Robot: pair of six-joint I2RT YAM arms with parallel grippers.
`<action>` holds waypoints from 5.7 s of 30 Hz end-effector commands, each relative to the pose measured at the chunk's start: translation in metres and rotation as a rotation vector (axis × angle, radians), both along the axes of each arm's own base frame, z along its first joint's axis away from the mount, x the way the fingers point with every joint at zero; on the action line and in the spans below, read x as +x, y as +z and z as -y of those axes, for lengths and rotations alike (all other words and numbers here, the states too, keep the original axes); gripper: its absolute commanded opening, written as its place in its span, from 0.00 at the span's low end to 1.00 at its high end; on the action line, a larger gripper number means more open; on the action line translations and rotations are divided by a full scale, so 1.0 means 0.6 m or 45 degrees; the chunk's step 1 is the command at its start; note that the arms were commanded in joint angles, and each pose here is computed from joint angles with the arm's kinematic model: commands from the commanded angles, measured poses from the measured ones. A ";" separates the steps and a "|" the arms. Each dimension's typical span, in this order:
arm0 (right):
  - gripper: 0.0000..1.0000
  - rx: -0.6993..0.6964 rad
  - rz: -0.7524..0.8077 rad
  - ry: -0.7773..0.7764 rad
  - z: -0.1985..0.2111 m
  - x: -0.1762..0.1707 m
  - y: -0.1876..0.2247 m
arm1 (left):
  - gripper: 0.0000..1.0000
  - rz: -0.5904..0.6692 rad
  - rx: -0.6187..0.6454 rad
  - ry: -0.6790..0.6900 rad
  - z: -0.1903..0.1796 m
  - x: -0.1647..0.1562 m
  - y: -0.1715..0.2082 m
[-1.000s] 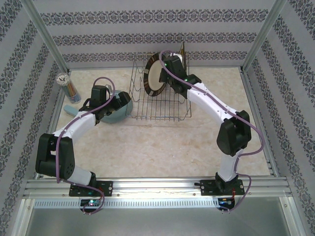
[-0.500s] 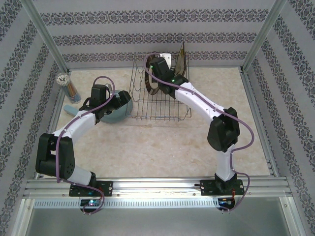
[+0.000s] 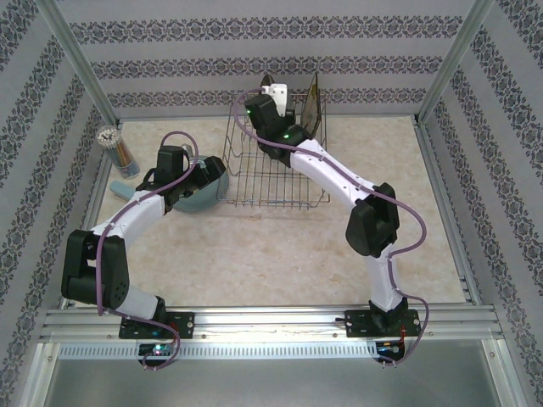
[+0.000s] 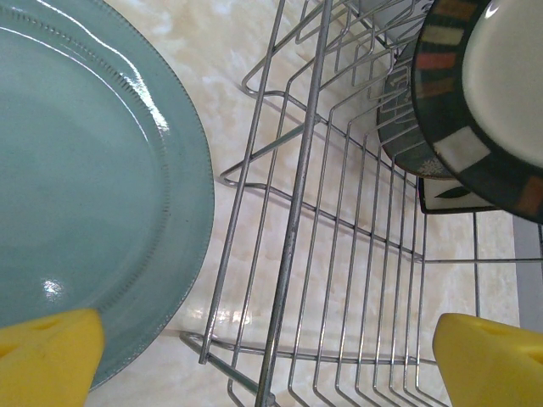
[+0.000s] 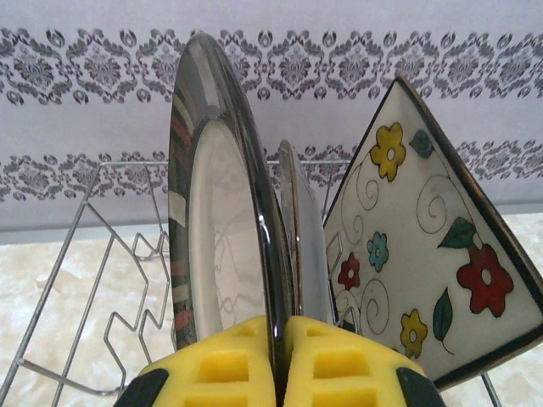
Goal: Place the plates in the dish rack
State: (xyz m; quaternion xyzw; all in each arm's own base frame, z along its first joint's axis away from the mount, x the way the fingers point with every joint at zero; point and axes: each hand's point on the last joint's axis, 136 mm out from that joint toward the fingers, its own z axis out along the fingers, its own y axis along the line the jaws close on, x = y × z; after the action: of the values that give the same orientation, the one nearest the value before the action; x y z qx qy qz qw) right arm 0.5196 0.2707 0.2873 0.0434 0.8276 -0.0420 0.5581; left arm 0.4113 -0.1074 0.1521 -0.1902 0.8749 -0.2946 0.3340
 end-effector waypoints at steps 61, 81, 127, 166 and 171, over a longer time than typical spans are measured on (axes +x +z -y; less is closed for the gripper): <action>0.00 -0.172 0.289 -0.398 -0.007 0.072 0.033 | 1.00 0.031 -0.021 -0.073 0.022 0.007 0.008; 0.00 -0.108 0.233 -0.367 -0.022 0.093 -0.033 | 1.00 0.010 -0.027 -0.068 0.018 0.010 -0.002; 0.27 -0.056 0.207 -0.347 -0.059 0.068 -0.075 | 1.00 0.000 -0.044 -0.061 0.017 0.004 -0.009; 0.98 0.367 0.014 -0.042 0.140 -0.100 0.052 | 1.00 0.031 0.022 -0.031 0.007 -0.016 0.030; 0.98 0.398 -0.063 -0.049 0.200 -0.168 0.003 | 1.00 0.029 0.076 -0.044 0.010 -0.029 0.026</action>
State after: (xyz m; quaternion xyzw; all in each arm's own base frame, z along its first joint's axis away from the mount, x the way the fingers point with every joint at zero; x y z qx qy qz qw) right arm 0.4385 0.1459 0.3035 0.1466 0.8226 0.0320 0.5484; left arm 0.4015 -0.1122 0.1669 -0.1766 0.8746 -0.2948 0.3422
